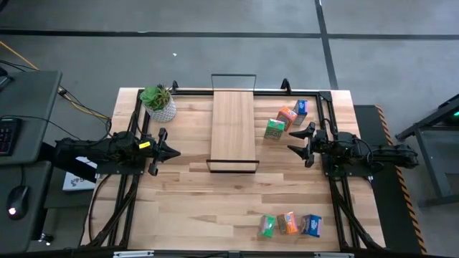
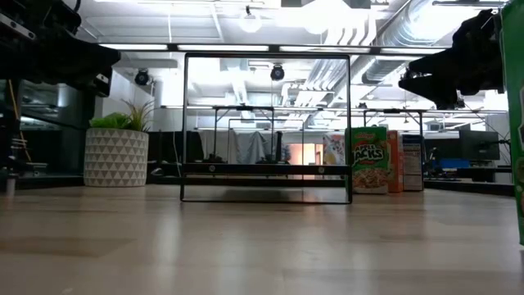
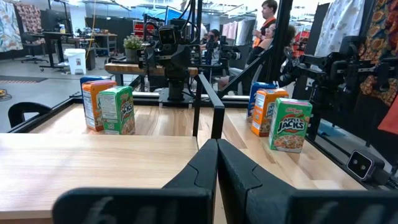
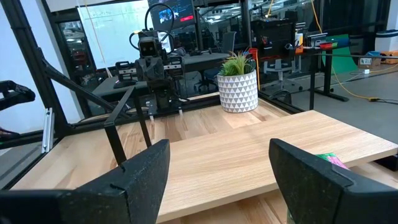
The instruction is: Stack cereal on shelf
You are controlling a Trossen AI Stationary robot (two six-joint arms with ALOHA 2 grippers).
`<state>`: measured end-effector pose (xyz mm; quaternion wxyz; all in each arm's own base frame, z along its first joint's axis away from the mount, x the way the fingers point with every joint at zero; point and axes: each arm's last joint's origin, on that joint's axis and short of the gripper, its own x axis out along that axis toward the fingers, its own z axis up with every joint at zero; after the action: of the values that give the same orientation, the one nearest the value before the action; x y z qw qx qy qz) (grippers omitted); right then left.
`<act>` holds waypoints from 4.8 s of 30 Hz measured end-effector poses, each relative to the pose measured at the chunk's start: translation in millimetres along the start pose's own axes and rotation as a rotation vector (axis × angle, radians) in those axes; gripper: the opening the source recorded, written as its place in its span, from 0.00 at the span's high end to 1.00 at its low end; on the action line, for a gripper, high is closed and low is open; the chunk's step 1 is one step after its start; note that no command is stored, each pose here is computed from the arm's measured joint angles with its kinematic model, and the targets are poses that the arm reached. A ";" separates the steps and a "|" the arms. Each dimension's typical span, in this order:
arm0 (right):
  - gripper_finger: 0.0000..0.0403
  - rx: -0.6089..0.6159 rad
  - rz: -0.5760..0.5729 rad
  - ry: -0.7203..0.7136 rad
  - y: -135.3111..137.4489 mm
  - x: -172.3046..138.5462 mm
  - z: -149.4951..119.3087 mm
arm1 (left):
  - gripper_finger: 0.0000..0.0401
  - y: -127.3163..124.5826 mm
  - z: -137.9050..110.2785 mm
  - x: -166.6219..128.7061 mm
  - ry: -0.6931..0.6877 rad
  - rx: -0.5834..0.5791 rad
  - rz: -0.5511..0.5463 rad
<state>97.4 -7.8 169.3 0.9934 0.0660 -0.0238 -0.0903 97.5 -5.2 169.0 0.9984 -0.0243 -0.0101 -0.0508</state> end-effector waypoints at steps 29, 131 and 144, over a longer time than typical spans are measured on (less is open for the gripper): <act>0.34 0.133 0.000 -0.048 0.3 -0.1 4.6 | 0.99 0.0 0.0 0.0 0.000 0.000 0.000; 0.34 0.400 -1.374 0.545 -113.3 88.6 66.7 | 0.99 0.0 0.0 0.0 0.000 0.000 0.000; 0.34 0.449 -1.365 0.570 -110.3 87.6 62.2 | 0.99 0.0 0.0 0.0 0.000 0.000 0.000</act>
<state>160.3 -139.2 219.0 0.6482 0.2865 0.2613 -0.6554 97.5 -5.2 169.0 0.9984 -0.0244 -0.0099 -0.0506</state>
